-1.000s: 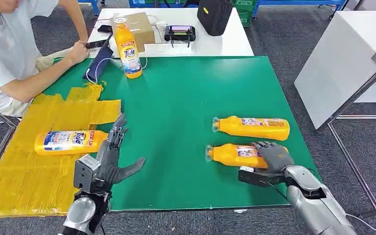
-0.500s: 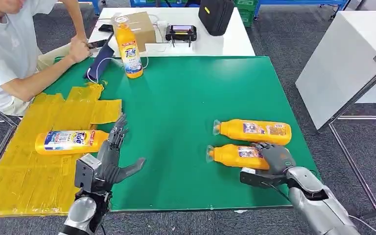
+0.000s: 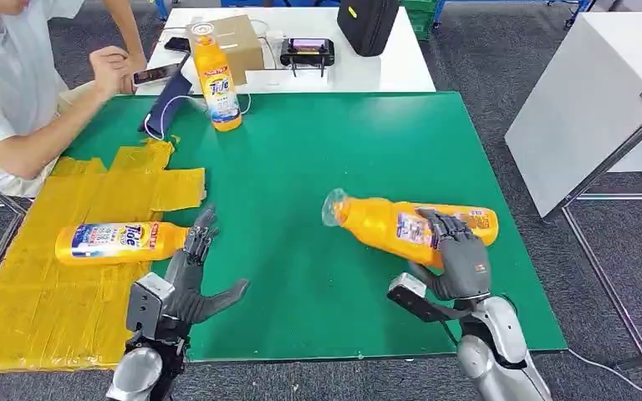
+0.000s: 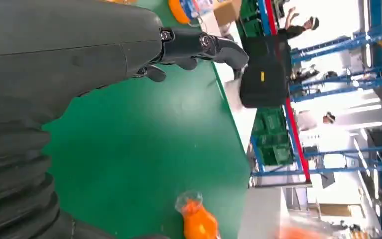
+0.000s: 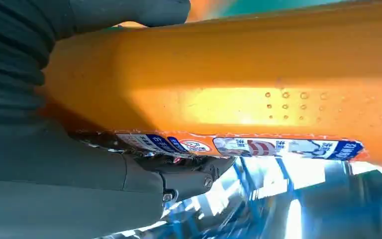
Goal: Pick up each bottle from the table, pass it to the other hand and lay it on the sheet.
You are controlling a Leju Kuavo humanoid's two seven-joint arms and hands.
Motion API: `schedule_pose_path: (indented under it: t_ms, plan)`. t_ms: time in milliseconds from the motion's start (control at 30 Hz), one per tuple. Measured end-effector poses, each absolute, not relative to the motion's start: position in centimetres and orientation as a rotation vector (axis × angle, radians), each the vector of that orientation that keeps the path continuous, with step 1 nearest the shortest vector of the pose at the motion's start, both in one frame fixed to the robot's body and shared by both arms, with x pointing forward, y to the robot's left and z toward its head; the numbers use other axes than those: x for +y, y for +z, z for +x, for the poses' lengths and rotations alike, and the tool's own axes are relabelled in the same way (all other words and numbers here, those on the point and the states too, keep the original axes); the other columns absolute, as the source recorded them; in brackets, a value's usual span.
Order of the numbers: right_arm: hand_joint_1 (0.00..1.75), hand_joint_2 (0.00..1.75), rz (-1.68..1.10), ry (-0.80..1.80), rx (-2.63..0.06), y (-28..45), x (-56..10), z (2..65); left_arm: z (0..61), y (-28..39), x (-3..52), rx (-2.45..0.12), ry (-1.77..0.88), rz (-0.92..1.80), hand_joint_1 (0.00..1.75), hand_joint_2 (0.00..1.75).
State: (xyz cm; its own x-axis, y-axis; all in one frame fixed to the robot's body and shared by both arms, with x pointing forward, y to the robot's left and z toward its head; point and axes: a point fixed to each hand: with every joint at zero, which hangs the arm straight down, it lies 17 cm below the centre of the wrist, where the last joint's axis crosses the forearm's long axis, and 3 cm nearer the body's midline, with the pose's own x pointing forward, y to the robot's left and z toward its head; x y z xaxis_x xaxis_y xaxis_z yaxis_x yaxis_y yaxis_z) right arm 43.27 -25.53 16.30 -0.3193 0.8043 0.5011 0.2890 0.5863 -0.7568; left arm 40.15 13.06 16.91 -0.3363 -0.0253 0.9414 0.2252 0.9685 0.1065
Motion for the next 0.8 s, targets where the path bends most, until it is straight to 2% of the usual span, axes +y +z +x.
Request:
schedule_pose_path:
  t_ms: [167, 367, 567, 800]
  plan:
    - [1.75, 1.75, -0.657, 0.260, -2.047, 21.9, -25.7, 42.2, 39.9, 17.0, 11.1, -1.902, -0.296, -0.185, 0.00, 1.75]
    - [1.75, 1.75, -0.422, 0.077, -2.069, 23.1, -23.4, 42.5, 40.0, 17.3, 9.5, -1.902, -0.320, -0.236, 0.00, 1.75]
    - [1.75, 1.75, -0.103, 0.088, -2.045, 22.8, -15.4, 43.9, 40.7, 19.0, 8.3, -1.920, -0.299, -0.328, 0.00, 1.75]
    - [1.75, 1.75, 0.003, 0.135, -2.016, 21.8, -10.9, 43.9, 40.8, 19.8, 7.7, -1.931, -0.304, -0.357, 0.00, 1.75]
